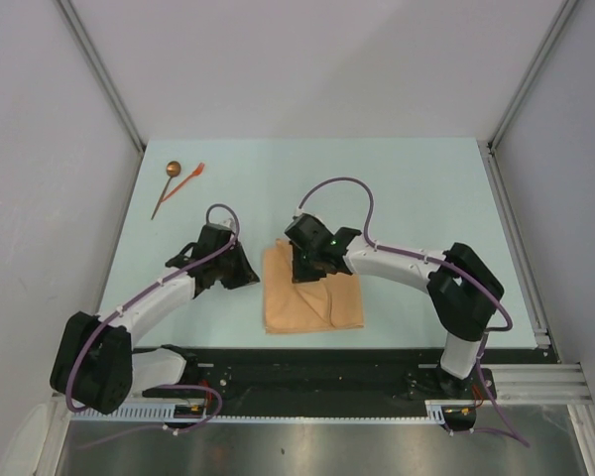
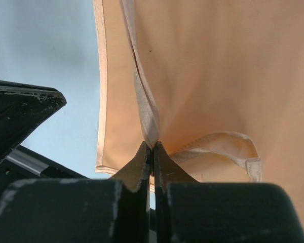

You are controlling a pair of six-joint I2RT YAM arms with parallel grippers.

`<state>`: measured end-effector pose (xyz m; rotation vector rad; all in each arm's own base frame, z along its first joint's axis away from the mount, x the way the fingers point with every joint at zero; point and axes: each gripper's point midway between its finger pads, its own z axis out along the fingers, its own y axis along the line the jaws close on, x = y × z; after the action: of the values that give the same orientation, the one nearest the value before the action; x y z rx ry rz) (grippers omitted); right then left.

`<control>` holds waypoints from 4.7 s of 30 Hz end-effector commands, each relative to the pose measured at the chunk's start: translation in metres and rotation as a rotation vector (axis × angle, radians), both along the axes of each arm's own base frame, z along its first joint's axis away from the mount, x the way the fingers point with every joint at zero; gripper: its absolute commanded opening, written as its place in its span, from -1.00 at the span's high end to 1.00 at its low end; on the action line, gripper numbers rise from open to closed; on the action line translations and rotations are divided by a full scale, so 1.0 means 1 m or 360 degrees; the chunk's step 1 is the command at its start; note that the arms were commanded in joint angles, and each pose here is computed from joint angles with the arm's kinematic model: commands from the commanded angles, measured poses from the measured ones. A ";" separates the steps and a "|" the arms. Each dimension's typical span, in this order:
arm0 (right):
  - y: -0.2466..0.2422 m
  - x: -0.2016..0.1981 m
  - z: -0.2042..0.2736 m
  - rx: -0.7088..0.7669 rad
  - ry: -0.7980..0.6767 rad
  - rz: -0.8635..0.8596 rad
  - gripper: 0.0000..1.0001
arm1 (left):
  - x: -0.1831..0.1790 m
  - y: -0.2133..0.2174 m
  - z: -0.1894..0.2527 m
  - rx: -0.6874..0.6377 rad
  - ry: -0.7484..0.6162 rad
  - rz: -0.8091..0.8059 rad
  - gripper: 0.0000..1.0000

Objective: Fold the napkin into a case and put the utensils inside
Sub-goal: Fold the rectangle-folded napkin at the center of the board, then pick up the top corner of the square folded napkin from the center of the board.

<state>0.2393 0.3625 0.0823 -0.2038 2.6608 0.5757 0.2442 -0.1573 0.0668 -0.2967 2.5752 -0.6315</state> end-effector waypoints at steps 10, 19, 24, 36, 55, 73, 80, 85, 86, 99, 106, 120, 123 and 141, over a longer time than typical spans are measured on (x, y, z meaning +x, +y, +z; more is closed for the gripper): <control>0.037 0.000 0.004 0.0133 0.0048 0.0053 1.00 | -0.001 0.011 -0.025 0.0044 0.0016 0.0116 0.73; 0.044 -0.006 0.003 0.0137 0.0065 0.0079 1.00 | -0.002 0.004 -0.039 0.0018 0.0069 0.0107 0.76; 0.048 -0.009 -0.005 0.0143 0.0100 0.0091 1.00 | -0.004 0.001 -0.040 0.0019 0.0072 0.0093 0.76; 0.049 -0.003 -0.014 0.0119 0.0111 0.0085 1.00 | -0.006 0.003 -0.033 0.0019 0.0051 0.0099 0.76; -0.055 -0.010 0.057 0.0678 -0.0083 0.0378 -0.82 | 0.015 -0.048 0.043 -0.0274 -0.0192 -0.0279 0.53; -0.059 0.003 -0.027 0.0670 0.0039 0.0507 -0.26 | 0.055 -0.053 -0.030 -0.0036 0.0111 -0.0118 0.76; -0.054 0.002 -0.041 0.0662 0.0076 0.0549 -0.04 | 0.054 -0.051 -0.040 -0.0008 0.0147 -0.0115 0.77; -0.044 0.000 -0.040 0.0740 0.0098 0.0591 0.14 | 0.052 -0.050 -0.042 -0.0007 0.0157 -0.0106 0.77; -0.042 -0.001 -0.041 0.0751 0.0114 0.0591 0.17 | 0.052 -0.050 -0.041 -0.0005 0.0153 -0.0103 0.78; 0.013 -0.055 -0.011 0.0965 0.0262 0.0852 0.78 | 0.069 -0.036 0.022 0.0015 -0.0066 -0.0074 0.74; 0.023 -0.104 0.032 0.1148 0.0295 0.0963 0.34 | 0.067 -0.020 0.064 0.0082 -0.0218 -0.0100 0.28; -0.100 0.002 0.016 0.0656 0.0026 0.0222 -0.07 | 0.080 -0.016 0.009 0.0272 -0.0042 -0.0181 0.22; -0.106 0.005 0.021 0.0650 -0.0012 0.0226 -0.07 | 0.086 -0.017 0.000 0.0292 -0.0011 -0.0182 0.34; -0.111 -0.002 0.010 0.0706 0.0025 0.0237 -0.03 | 0.101 -0.021 0.001 0.0277 -0.0032 -0.0122 0.84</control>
<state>0.2344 0.2485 0.0838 -0.2380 2.5226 1.1653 0.3215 -0.1741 0.0418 -0.1308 2.7091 -0.4102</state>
